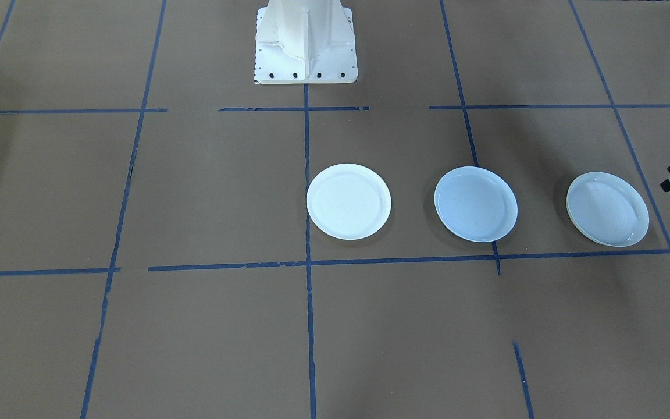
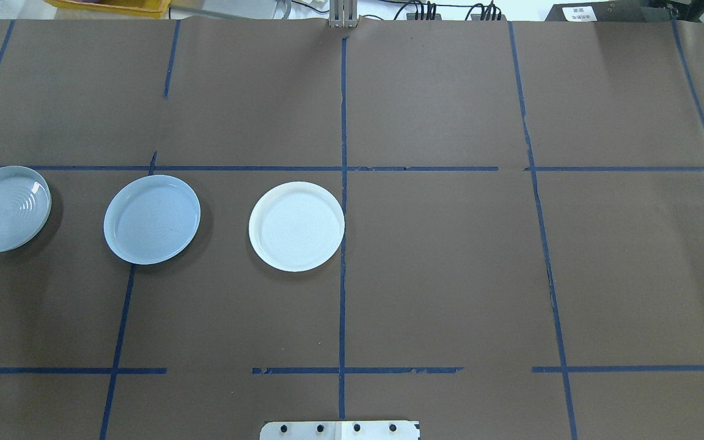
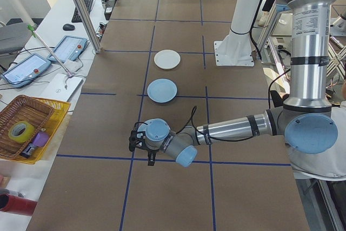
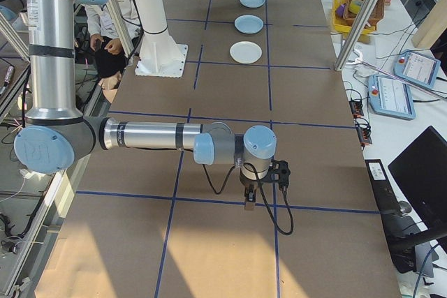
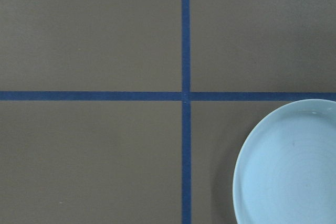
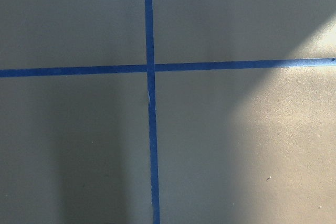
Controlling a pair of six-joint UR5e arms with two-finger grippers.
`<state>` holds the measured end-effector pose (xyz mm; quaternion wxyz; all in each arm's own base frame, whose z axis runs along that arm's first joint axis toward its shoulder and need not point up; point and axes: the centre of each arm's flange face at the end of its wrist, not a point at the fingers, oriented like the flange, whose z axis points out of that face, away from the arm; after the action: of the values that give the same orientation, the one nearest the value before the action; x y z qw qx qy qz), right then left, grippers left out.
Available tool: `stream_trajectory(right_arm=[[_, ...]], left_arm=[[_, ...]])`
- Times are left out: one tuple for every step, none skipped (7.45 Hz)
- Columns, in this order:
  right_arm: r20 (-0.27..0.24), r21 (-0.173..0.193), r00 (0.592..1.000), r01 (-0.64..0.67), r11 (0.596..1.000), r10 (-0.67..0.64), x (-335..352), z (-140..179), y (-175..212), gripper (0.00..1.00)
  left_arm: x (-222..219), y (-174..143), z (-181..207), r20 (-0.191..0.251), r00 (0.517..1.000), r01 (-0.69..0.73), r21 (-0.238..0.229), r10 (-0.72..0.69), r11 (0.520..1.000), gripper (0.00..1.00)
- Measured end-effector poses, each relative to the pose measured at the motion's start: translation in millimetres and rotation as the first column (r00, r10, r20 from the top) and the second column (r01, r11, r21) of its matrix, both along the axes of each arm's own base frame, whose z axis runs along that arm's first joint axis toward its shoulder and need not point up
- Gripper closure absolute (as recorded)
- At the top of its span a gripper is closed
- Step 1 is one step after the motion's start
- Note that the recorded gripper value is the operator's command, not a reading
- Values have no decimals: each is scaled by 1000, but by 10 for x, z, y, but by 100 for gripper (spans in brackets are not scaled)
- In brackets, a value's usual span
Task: Stack plate in center
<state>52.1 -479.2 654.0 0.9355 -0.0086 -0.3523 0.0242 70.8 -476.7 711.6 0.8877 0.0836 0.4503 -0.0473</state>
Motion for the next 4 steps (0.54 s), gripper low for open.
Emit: stream_trajectory(right_arm=[[0,0,1000,0,1000,0,0,0,0,0],[0,0,1000,0,1000,0,0,0,0,0],[0,0,1000,0,1000,0,0,0,0,0],[0,0,1000,0,1000,0,0,0,0,0]], left_arm=[[263,-64,33,-27,1000,-6,-11,6,1000,0],[434,-120,62,-41,999,-14,-18,13,1000,13],[522,-145,82,-46,999,-20,-22,19,1000,26],[561,-147,109,-45,999,-24,-27,23,999,41]])
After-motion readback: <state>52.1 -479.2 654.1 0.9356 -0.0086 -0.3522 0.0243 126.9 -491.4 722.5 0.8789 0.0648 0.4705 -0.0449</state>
